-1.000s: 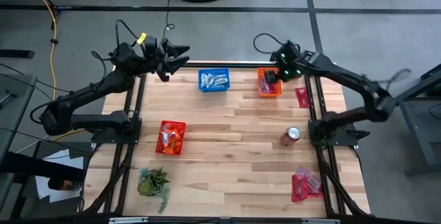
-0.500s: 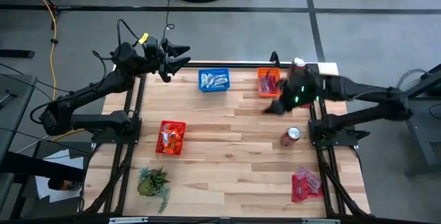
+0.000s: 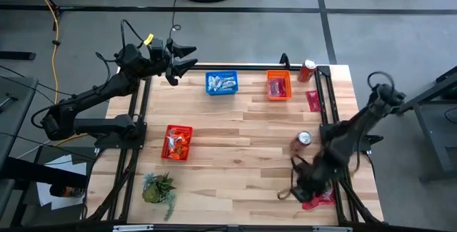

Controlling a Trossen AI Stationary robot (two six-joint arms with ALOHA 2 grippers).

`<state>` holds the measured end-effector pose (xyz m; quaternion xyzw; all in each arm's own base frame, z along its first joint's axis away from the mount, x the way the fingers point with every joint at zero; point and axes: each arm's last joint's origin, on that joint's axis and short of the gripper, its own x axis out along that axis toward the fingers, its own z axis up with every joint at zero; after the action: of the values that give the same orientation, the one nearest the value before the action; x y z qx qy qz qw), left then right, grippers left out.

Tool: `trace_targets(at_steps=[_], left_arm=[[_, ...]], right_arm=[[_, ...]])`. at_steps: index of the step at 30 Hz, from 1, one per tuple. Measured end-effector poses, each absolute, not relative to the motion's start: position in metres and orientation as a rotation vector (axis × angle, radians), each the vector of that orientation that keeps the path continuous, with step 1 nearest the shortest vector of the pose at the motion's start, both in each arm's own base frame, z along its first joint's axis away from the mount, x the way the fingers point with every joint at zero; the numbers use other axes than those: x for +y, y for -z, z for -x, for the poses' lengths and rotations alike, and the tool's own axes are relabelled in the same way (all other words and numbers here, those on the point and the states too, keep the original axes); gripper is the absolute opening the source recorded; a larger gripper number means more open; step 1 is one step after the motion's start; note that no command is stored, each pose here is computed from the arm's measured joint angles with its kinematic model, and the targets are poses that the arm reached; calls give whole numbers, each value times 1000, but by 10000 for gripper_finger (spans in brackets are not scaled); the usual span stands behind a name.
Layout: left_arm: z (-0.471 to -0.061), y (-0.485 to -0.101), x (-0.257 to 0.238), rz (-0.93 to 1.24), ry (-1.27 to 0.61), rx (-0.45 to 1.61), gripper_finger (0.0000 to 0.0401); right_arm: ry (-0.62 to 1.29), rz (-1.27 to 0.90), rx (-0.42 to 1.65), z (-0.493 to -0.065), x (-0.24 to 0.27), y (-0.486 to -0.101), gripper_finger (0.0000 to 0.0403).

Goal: Sort candy
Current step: Put the red candy pack into the orange basket

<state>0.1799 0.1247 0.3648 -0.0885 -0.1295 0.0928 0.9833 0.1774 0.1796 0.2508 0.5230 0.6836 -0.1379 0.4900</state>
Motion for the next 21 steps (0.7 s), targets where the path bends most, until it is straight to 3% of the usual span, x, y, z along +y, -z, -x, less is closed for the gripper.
trace_targets(at_steps=[8, 21], left_arm=[[-180, -365, 125, 126, -193, -255, 271], [-180, -365, 125, 126, -193, -255, 271]], right_arm=[[816, -1409, 1709, -159, 205, -182, 232], [1065, -1337, 1687, -175, 201, -134, 231]])
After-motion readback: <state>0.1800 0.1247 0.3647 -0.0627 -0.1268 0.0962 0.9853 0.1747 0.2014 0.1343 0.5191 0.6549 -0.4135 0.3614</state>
